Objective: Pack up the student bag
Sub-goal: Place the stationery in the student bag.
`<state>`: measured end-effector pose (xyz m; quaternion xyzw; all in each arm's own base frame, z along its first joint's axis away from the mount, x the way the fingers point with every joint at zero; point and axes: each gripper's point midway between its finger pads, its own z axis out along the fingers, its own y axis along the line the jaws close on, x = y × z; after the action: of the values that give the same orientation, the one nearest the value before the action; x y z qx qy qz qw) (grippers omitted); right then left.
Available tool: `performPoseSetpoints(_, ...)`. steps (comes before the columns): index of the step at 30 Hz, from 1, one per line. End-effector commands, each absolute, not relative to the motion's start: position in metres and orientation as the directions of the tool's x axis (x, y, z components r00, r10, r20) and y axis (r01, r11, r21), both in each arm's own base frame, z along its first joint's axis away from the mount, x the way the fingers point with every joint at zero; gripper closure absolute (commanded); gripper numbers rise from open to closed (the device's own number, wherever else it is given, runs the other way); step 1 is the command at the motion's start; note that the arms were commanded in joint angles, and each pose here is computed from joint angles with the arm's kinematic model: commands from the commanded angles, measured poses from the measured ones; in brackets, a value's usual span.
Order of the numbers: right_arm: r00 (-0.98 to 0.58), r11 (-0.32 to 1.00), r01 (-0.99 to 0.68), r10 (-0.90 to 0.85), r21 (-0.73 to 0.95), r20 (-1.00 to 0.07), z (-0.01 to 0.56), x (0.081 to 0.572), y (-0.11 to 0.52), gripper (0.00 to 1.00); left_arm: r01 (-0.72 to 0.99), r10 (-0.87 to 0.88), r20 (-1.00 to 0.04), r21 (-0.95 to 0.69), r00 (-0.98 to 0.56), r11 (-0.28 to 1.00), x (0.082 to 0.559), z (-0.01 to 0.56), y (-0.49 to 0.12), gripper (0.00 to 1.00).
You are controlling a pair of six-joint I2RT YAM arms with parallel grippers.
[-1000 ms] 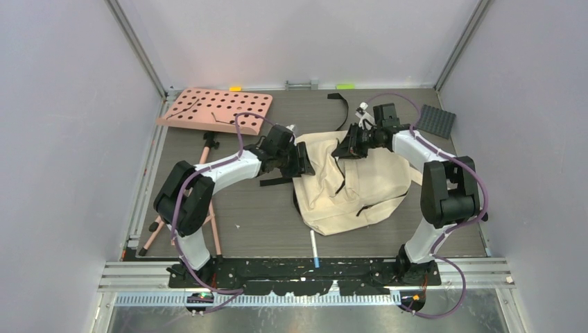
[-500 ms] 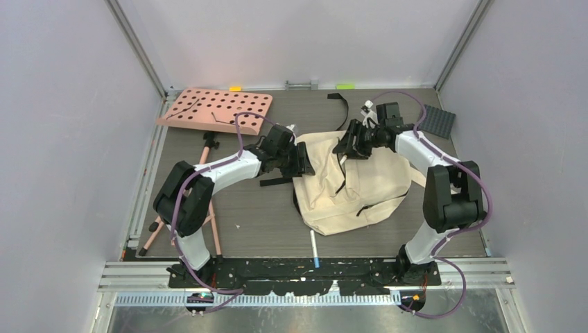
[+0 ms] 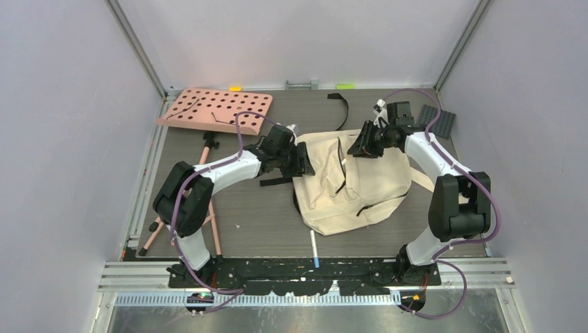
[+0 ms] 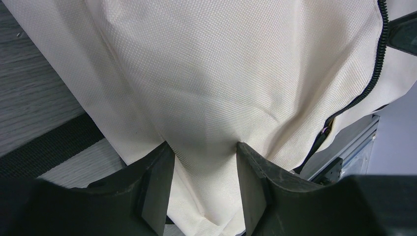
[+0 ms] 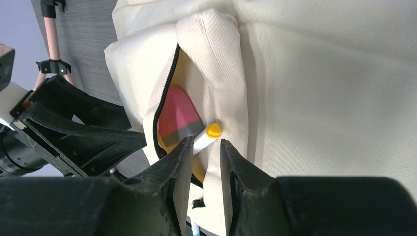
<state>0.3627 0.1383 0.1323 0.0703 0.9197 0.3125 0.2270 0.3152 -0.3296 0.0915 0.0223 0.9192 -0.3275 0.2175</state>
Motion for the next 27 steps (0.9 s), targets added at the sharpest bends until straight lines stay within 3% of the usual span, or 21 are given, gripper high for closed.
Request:
performPoseSetpoints(1,-0.889,0.794,-0.073,0.223,0.604,-0.399,0.140,0.352,0.145,0.68,0.249,-0.109,-0.482,-0.618,-0.870,0.746,0.322,0.121,-0.338,0.50)
performPoseSetpoints(9,-0.905,0.777,-0.081,0.205,0.624,-0.372,0.125,0.351,0.170,0.77,0.254,-0.104,-0.483,-0.618,-0.870,0.744,0.323,0.122,-0.339,0.50)
performPoseSetpoints(23,-0.911,0.756,-0.141,0.153,0.640,-0.382,0.122,0.365,0.204,0.79,0.259,-0.098,-0.488,-0.610,-0.867,0.749,0.316,0.122,-0.337,0.50)
performPoseSetpoints(27,-0.896,0.772,-0.142,0.165,0.619,-0.412,0.131,0.365,0.198,0.75,0.286,-0.085,-0.523,-0.588,-0.848,0.757,0.315,0.131,-0.335,0.46)
